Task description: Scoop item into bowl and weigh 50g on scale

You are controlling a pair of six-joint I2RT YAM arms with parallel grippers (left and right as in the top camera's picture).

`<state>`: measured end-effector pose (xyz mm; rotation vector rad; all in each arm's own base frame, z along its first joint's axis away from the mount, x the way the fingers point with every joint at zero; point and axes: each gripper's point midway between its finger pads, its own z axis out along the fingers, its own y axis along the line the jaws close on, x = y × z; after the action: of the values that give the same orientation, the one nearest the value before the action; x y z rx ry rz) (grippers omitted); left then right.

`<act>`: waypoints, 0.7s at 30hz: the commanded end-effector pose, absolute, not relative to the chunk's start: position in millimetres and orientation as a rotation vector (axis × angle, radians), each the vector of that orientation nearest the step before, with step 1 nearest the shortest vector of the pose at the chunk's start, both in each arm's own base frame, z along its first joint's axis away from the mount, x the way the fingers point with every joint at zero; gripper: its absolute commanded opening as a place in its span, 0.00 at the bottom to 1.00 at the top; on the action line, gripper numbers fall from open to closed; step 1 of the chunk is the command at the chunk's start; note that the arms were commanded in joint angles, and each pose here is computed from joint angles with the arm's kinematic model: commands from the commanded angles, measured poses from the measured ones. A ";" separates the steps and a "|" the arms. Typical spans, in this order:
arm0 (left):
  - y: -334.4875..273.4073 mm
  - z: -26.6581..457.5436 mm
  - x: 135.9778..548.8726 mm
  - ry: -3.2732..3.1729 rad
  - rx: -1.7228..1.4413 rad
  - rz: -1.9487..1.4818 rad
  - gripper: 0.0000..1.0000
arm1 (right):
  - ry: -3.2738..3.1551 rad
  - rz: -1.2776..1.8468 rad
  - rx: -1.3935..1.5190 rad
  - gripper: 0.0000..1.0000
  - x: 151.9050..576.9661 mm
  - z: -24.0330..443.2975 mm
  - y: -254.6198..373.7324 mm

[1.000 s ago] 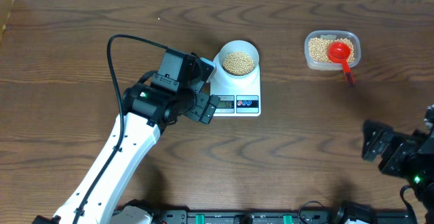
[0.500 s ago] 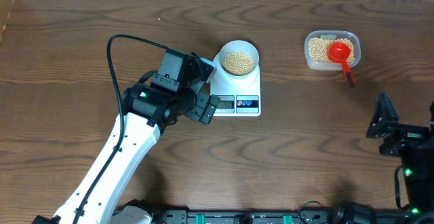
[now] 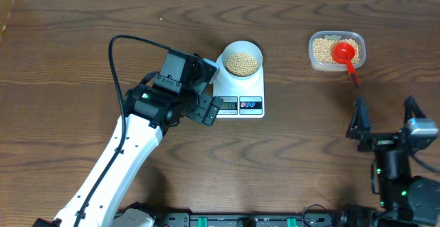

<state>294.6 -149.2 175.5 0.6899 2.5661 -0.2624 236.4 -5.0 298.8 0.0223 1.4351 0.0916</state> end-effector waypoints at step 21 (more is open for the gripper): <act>-146.7 172.6 295.4 2.575 0.687 -0.248 0.92 | 1.226 0.084 -0.034 0.99 230.9 258.6 1.4</act>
<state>294.6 -149.3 175.6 0.6900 2.5660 -0.2629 232.7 -3.0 255.4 -0.0187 1.2424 0.0722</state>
